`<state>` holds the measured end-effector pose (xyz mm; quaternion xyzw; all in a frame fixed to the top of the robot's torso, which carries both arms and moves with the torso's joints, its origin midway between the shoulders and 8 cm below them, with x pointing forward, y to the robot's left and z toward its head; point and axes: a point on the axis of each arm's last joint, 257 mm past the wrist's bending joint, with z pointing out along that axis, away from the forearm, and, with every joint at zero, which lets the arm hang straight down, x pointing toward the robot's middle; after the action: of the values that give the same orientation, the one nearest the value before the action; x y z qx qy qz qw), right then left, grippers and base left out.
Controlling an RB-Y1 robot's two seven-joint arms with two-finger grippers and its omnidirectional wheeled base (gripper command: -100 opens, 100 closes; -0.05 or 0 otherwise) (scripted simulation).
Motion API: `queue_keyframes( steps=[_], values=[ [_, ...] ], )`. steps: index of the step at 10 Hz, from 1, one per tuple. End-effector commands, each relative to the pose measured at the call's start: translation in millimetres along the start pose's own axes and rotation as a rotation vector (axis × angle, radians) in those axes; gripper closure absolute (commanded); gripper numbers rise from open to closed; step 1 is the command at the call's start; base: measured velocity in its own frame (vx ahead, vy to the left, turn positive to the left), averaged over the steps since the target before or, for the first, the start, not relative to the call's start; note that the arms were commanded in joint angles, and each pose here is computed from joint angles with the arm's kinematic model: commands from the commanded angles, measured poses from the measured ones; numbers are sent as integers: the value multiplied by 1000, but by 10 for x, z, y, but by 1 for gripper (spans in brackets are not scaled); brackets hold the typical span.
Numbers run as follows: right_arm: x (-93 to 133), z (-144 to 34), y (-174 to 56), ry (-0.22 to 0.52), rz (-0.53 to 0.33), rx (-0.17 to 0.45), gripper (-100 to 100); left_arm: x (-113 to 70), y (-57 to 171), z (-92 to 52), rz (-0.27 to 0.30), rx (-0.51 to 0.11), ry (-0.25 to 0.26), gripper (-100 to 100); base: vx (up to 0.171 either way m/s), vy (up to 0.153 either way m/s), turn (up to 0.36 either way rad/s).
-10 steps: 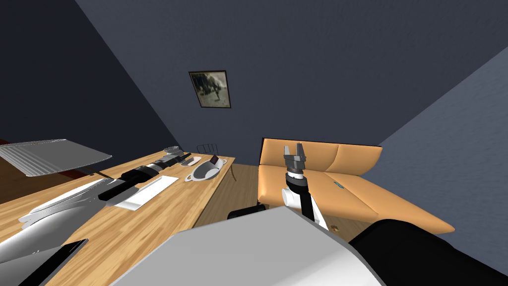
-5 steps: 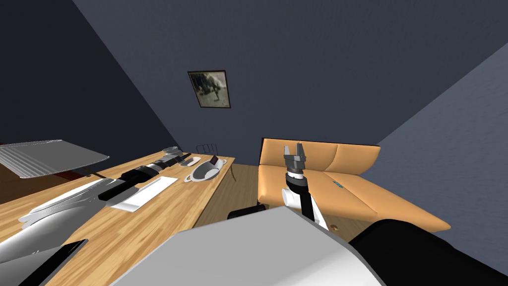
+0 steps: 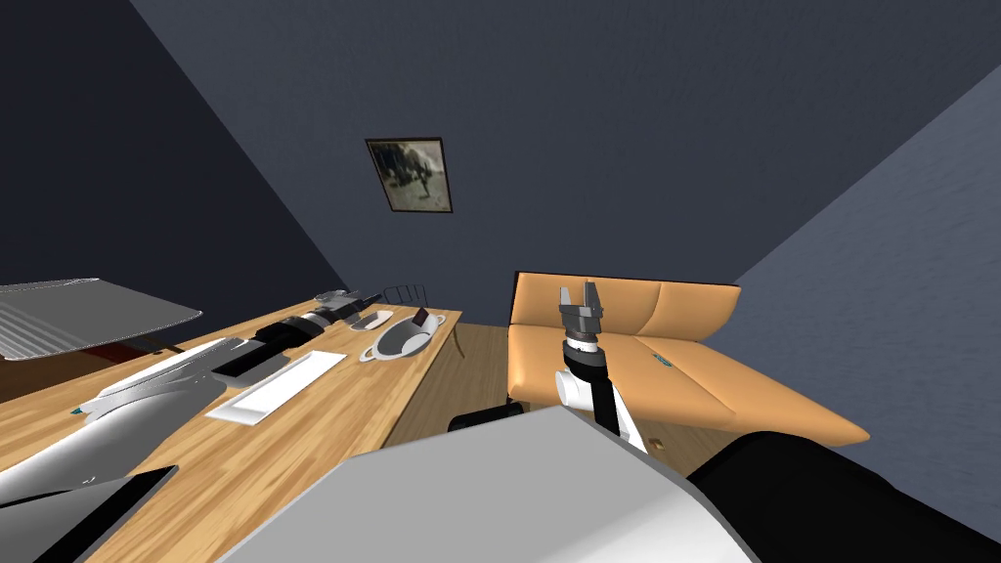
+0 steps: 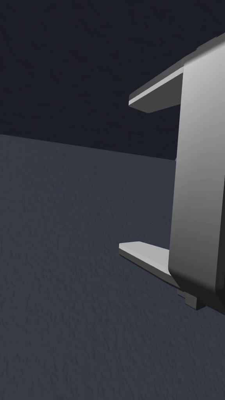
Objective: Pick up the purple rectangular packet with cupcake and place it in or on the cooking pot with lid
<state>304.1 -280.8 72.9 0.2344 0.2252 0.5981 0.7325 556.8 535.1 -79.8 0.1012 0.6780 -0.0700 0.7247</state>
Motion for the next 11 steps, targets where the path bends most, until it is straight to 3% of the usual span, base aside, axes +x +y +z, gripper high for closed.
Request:
queue_keyframes(
  steps=[1, 8, 11],
  values=[
    [0, 0, 0, 0, 0, 0, 0, -11, 32, 22, 1, -16, 3, -100, 7, 10, -28],
    [0, 0, 0, 0, 0, 0, 0, -11, 32, 22, 1, -16, 3, -100, -1, -2, 5],
    [0, 0, 0, 0, 0, 0, 0, -287, 168, 3, 7, -22, -4, -100, -3, -5, 13]
  ],
)
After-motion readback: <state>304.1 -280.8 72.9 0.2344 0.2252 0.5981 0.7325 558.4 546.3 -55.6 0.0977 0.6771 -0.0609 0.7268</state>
